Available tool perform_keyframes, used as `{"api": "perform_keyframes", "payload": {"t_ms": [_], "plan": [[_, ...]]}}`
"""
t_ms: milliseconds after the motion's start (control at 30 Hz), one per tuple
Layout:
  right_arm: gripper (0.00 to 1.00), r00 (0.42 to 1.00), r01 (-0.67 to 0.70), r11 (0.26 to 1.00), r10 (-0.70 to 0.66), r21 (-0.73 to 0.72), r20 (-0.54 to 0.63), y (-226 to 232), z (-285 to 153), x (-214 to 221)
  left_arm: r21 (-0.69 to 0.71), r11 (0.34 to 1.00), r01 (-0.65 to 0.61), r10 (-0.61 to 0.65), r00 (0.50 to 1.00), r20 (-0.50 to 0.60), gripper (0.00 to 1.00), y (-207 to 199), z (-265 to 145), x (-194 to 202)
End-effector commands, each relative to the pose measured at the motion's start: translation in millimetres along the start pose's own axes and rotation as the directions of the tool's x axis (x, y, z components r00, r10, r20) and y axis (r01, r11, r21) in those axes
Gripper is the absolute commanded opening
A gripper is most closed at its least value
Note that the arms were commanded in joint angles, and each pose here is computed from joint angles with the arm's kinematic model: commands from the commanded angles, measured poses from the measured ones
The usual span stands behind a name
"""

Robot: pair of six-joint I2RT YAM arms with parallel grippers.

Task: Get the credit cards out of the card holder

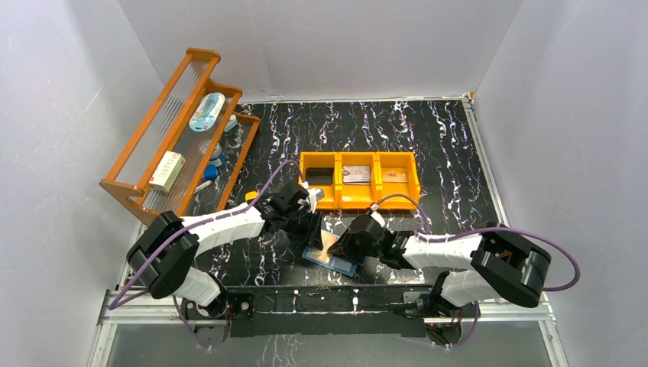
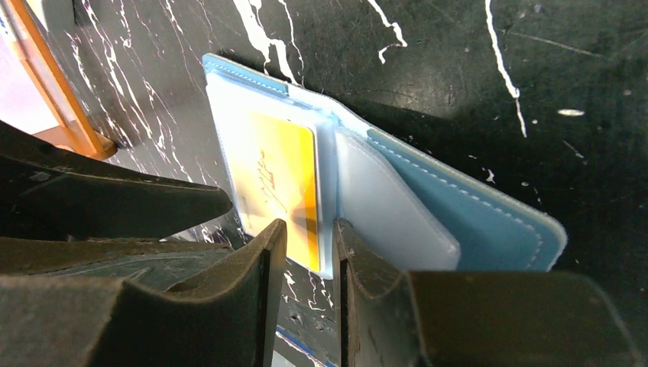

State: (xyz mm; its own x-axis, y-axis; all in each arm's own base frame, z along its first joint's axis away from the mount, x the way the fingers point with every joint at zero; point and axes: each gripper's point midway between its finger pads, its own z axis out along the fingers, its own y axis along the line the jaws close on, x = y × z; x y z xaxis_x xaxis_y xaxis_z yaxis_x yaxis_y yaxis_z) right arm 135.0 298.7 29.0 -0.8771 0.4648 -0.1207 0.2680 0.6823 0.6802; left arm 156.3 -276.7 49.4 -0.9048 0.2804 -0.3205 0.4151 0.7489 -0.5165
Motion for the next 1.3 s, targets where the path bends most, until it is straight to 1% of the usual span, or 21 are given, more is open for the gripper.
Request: {"api": "perform_keyframes", "payload": {"t_ms": [0,200,400,567,767,867,1000,1067,1267], "plan": [[0.37,1.0,-0.014,1.0,0.014,0.011,0.026,-6,-2,-5,0.027,0.999,-0.019,0.019,1.0,0.007,0.34,-11,2,-5],[0.38,0.999,-0.02,1.0,0.02,0.008,0.03,-6,-2,-5,0.001,1.0,0.004,-0.004,0.999,-0.035,0.3,-2,11,10],[0.38,0.999,-0.024,1.0,0.024,-0.002,0.038,-4,-3,-7,-0.018,0.999,0.03,-0.03,0.999,-0.026,0.28,3,11,18],[0.38,0.999,-0.027,1.0,0.026,0.008,0.036,-8,-3,-7,-0.035,0.999,-0.016,0.017,0.999,0.041,0.3,-3,0,-3],[0.38,0.999,-0.029,1.0,0.029,0.008,0.036,-9,-5,-7,-0.048,0.997,-0.053,0.058,0.994,0.093,0.3,-12,-7,-28],[0.38,0.998,-0.036,0.999,0.036,0.007,0.043,-9,-6,-8,-0.057,0.997,-0.056,0.059,0.996,0.065,0.3,-8,-1,-25],[0.38,0.998,-0.039,0.999,0.039,0.006,0.046,-9,-6,-9,-0.07,0.997,-0.025,0.026,1.0,0.009,0.29,3,9,-7],[0.38,0.998,-0.04,0.999,0.039,0.005,0.044,-9,-6,-8,-0.077,0.997,-0.01,0.01,1.0,-0.001,0.29,7,12,0],[0.39,0.998,-0.047,0.999,0.047,-0.004,0.034,-9,-5,-7,-0.035,0.999,0.005,-0.007,0.999,-0.038,0.28,6,19,13]]}}
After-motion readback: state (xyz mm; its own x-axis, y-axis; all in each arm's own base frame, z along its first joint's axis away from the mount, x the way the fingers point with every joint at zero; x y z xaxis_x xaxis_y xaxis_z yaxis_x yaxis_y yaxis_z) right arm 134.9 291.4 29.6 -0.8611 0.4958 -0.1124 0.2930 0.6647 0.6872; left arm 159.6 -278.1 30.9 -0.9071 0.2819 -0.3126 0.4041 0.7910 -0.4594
